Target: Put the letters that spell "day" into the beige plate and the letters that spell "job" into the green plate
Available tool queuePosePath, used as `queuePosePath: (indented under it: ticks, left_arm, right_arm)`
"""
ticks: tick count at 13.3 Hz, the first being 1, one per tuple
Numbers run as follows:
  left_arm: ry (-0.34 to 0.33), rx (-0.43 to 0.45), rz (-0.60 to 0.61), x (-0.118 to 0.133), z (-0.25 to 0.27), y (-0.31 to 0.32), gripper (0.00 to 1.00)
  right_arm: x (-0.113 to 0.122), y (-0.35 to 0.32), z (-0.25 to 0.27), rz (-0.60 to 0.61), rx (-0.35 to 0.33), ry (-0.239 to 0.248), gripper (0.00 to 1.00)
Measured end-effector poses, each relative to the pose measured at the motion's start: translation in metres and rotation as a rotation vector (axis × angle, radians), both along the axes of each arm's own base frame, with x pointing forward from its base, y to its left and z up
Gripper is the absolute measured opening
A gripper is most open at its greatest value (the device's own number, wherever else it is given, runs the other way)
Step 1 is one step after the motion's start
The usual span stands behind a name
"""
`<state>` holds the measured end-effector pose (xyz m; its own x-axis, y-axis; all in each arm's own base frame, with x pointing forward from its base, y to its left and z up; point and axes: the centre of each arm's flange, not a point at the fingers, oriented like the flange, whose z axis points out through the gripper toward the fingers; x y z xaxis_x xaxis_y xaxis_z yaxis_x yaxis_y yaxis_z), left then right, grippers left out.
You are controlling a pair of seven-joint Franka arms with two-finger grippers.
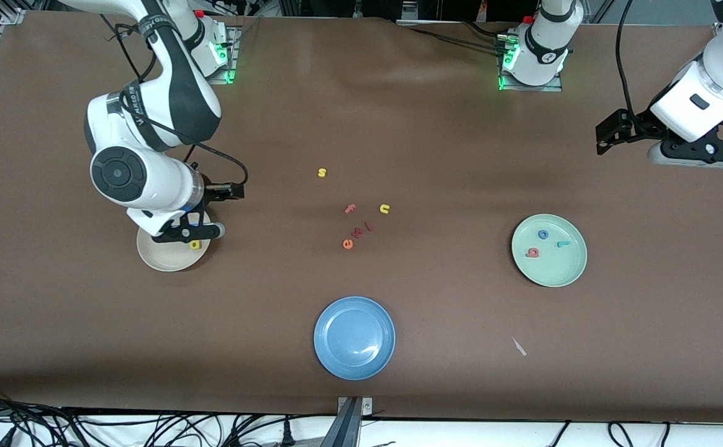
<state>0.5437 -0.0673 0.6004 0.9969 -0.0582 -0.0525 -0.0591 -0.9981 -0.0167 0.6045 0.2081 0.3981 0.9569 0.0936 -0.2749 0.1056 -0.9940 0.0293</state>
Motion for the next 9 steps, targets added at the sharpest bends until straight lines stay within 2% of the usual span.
queuePosePath:
  ticks: [4,7,9]
  left_arm:
    - [0.000,0.000,0.000,0.000,0.000,0.000,1.00]
    - [0.000,0.000,0.000,0.000,0.000,0.000,1.00]
    - [0.000,0.000,0.000,0.000,0.000,0.000,1.00]
  right_arm:
    - [0.008,-0.031,0.002,0.033,0.007,0.008,1.00]
    - [0.010,-0.062,0.036,-0.001,0.014,-0.032,1.00]
    - [0.002,-0.075,0.071,-0.017,0.017,-0.061,1.00]
